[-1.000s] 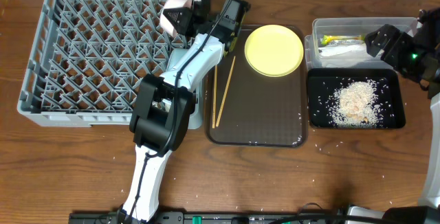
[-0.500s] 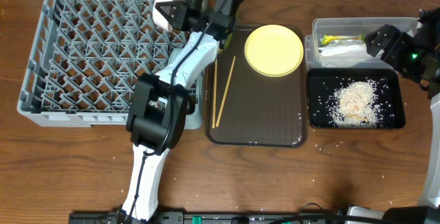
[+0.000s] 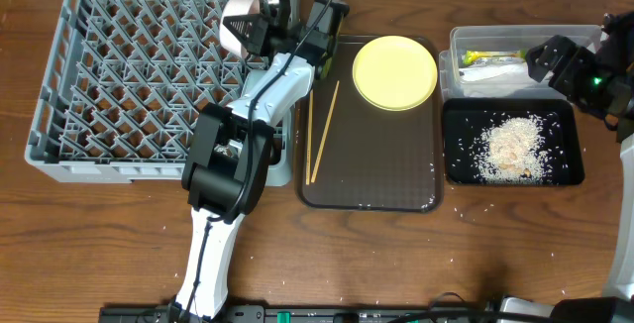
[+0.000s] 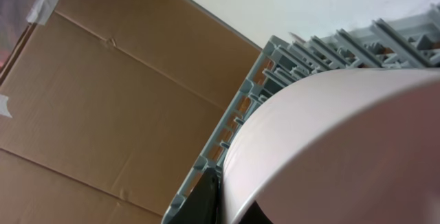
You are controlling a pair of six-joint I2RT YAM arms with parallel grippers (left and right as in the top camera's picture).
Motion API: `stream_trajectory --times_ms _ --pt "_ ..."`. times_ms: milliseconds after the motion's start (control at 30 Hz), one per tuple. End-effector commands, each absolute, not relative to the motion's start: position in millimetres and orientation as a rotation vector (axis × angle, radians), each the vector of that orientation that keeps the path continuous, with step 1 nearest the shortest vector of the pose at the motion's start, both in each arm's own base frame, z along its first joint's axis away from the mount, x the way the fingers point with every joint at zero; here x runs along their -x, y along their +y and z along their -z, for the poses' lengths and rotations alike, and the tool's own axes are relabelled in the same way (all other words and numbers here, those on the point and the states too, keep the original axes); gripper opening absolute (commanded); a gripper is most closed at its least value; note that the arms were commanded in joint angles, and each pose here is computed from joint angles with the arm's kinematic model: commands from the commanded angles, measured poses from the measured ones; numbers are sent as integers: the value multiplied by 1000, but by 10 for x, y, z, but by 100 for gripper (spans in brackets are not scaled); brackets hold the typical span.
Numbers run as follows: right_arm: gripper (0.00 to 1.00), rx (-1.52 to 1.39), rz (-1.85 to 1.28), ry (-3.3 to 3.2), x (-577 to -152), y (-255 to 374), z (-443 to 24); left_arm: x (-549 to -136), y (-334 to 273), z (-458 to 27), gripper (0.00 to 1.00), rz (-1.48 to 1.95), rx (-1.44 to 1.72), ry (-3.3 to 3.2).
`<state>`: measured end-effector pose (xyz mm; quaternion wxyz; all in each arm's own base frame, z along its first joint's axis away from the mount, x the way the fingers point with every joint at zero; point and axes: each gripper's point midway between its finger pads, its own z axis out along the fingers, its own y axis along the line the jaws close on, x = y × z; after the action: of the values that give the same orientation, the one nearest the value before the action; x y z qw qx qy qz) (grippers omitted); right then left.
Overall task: Sort waste into correct bins and load items into the dishwasher
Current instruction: 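Set the pink bowl upright in the rack and release, then move the left gripper to the yellow plate edge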
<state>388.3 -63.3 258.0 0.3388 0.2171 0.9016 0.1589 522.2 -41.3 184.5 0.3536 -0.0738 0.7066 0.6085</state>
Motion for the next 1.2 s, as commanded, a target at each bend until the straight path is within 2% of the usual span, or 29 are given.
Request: stream_trajectory --times_ms 0,233,300,433,533,733,1000,1167 --pt "99 -572 -423 2326 -3892 -639 -2667 -5169 -376 -1803 8 -1573 239 1798" --pt "99 -572 -423 2326 -3892 -639 -2667 -5228 -590 -1674 9 -1478 151 1853" --pt "99 -572 -423 2326 -3892 -639 -2667 -5223 -664 -1668 16 -1465 136 1853" --pt "99 -572 -423 2326 -3892 -639 -2667 -5236 -834 -1617 39 -1412 86 1874" --pt "99 -572 -423 2326 -3892 -639 -2667 -5239 -933 -1563 52 -1383 38 1898" --pt "99 -572 -423 2326 -3892 -639 -2667 -5226 -1001 -1563 62 -1374 25 1895" --pt "99 -572 -423 2326 -3892 -639 -2667 -5239 -1070 -1534 84 -1344 -1 1909" --pt "99 -572 -423 2326 -3892 -639 -2667 -5282 -1253 -1507 89 -1239 -70 1953"
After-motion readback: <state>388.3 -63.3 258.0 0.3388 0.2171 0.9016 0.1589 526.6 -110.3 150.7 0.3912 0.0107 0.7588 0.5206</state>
